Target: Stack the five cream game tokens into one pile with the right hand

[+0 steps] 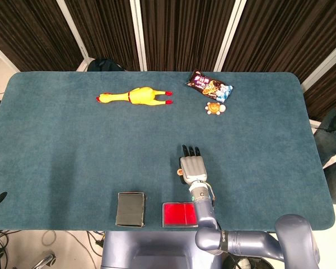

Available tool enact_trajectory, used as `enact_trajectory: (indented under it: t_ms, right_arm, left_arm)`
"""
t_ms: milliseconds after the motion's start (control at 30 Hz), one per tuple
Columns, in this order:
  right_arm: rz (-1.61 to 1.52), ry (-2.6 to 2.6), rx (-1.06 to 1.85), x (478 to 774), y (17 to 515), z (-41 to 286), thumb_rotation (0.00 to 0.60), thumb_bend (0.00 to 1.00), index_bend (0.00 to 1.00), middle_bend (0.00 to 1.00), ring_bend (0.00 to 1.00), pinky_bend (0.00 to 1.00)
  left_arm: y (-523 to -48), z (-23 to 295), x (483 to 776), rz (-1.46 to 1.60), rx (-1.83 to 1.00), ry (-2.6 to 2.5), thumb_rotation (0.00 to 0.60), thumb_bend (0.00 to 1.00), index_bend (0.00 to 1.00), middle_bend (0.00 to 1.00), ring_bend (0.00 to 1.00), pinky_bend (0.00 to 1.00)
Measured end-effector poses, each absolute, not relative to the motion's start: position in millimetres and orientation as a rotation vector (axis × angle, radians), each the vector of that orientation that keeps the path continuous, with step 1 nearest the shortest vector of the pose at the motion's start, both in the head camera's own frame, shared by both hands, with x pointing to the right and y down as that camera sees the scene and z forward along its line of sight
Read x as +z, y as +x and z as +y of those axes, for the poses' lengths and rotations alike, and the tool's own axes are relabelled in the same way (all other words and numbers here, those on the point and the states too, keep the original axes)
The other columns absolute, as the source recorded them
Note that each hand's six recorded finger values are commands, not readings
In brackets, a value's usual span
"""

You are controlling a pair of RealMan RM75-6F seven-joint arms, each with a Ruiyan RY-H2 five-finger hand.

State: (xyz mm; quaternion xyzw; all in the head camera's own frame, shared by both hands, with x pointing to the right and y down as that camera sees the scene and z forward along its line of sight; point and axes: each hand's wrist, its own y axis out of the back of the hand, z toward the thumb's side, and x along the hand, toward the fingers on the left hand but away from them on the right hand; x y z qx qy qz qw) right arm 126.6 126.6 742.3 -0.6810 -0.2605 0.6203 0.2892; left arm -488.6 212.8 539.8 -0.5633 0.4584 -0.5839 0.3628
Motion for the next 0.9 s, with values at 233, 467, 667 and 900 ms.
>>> enact_trajectory:
  t_ms: [233,467,667,900]
  right_arm:
    - [-0.725,-1.806,1.640,726,131,114,0.600,0.39,0.54,0.00,0.00,0.00]
    - [-0.758,-1.786,1.626,705,142,100,0.600,0.39,0.54,0.00,0.00,0.00]
    - [-0.782,-1.777,1.631,691,155,92,0.600,0.39,0.54,0.00,0.00,0.00]
    - [-0.786,-1.792,1.638,688,167,97,0.600,0.39,0.54,0.00,0.00,0.00]
  left_arm:
    - [-488,213,540,1.178,-1.501,-1.450,0.600,0.12,0.14,0.00,0.00,0.03]
    - [-488,213,539,1.176,-1.501,-1.445,0.600,0.12,0.14,0.00,0.00,0.03]
    - [-487,213,539,1.170,-1.500,-1.443,0.600,0.12,0.14,0.00,0.00,0.03]
    - [-487,213,539,1.169,-1.500,-1.440,0.600,0.12,0.14,0.00,0.00,0.03]
